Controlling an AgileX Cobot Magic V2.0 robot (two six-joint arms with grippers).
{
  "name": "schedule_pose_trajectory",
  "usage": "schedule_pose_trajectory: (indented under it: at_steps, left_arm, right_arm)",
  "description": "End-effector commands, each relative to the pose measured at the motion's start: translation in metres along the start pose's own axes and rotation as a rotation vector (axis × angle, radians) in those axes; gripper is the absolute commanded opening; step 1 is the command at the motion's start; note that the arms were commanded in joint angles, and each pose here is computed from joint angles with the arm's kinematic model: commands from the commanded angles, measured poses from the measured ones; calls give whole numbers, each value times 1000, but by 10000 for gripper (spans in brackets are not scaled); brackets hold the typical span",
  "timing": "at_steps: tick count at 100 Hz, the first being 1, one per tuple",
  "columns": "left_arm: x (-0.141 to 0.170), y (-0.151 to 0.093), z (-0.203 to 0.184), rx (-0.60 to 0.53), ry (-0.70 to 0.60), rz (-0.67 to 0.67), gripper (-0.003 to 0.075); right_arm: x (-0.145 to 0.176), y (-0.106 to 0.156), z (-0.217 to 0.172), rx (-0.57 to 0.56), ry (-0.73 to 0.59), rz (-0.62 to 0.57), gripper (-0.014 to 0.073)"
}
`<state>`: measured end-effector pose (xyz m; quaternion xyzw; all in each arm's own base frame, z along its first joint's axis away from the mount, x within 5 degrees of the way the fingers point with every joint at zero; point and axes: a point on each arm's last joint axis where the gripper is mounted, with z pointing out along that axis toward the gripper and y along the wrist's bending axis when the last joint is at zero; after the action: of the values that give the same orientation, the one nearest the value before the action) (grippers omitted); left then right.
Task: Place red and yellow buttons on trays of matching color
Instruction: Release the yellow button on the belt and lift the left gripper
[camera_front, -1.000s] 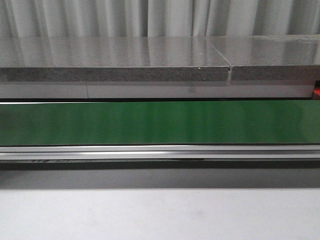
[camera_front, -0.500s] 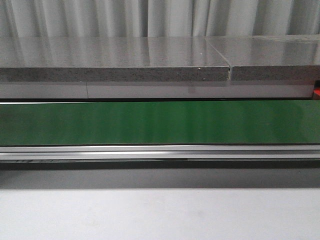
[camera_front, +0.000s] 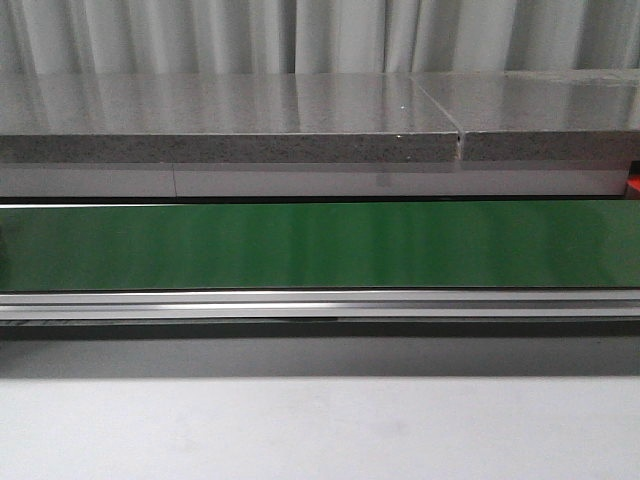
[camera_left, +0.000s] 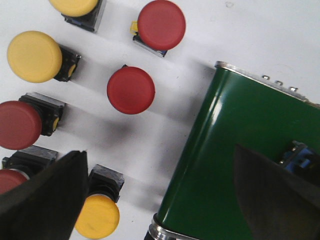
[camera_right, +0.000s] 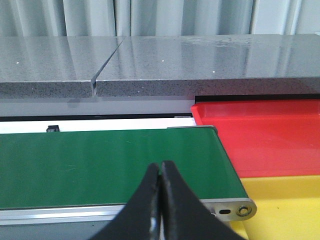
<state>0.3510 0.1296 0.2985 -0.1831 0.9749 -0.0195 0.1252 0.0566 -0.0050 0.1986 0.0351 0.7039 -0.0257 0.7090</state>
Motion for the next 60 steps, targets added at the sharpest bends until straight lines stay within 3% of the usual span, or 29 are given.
schedule_pose_trajectory:
  at_steps: [1, 60]
  left_arm:
    - [-1, 1, -11, 4, -26, -19, 566]
    - [-24, 13, 58, -19, -2, -38, 566]
  right_arm:
    - [-13, 0, -2, -3, -103, -5, -66]
    - [-13, 0, -2, -3, -103, -5, -66]
